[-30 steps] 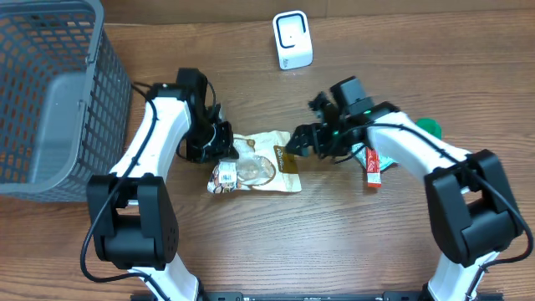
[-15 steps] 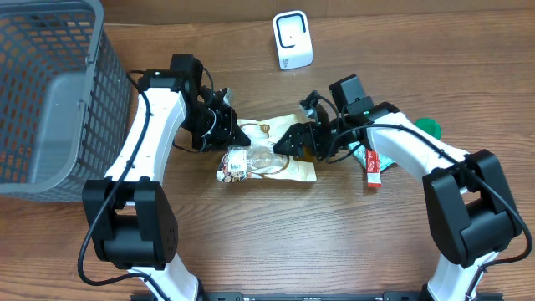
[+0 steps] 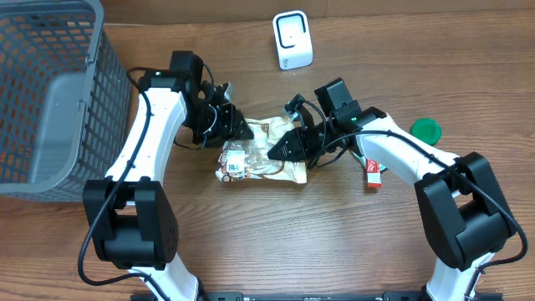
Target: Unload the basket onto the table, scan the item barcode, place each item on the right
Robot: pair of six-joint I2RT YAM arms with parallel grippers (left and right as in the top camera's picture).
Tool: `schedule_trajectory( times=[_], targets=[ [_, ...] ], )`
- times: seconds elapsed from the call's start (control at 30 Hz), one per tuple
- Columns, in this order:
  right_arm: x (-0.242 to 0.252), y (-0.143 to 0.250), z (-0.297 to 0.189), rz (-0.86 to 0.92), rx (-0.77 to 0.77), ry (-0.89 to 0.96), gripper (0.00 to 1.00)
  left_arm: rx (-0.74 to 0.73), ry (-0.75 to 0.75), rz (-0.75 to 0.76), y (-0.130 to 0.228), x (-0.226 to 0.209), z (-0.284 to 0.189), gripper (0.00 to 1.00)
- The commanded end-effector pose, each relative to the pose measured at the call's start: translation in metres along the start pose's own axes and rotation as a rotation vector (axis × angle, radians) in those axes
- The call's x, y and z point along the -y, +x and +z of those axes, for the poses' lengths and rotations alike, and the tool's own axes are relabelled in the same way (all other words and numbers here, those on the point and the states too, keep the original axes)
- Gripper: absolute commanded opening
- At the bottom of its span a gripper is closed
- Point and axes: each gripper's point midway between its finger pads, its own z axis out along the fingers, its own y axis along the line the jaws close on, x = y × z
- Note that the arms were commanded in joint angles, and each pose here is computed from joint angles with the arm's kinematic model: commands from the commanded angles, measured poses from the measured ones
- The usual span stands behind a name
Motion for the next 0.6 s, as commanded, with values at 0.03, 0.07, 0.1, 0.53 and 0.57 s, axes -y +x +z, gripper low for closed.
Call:
schedule_trajectory(
  times=[0.03,0.07,0.1,0.53,0.57],
  targets=[
    [-0.012,0.002,-0.001,-0.093,-0.005,-0.022,0.06,0.091,-0.08,0.035,-0.024,-0.011,-0.007,0.9],
    [-0.012,0.002,-0.001,-0.092,-0.005,-0.021,0.04,0.109,-0.098,0.042,-0.029,-0.014,-0.008,1.0],
    [-0.012,0.002,-0.002,-0.091,-0.004,-0.021,0.04,0.125,-0.115,0.047,-0.032,-0.017,-0.008,1.0],
    [0.007,0.001,-0.019,-0.01,0.007,0.006,0.04,0.32,-0.635,-0.17,-0.057,-0.102,-0.049,1.0],
    [0.008,0.001,-0.02,-0.005,0.006,0.007,0.04,0.33,-0.661,-0.176,-0.058,-0.106,-0.052,1.0]
  ],
)
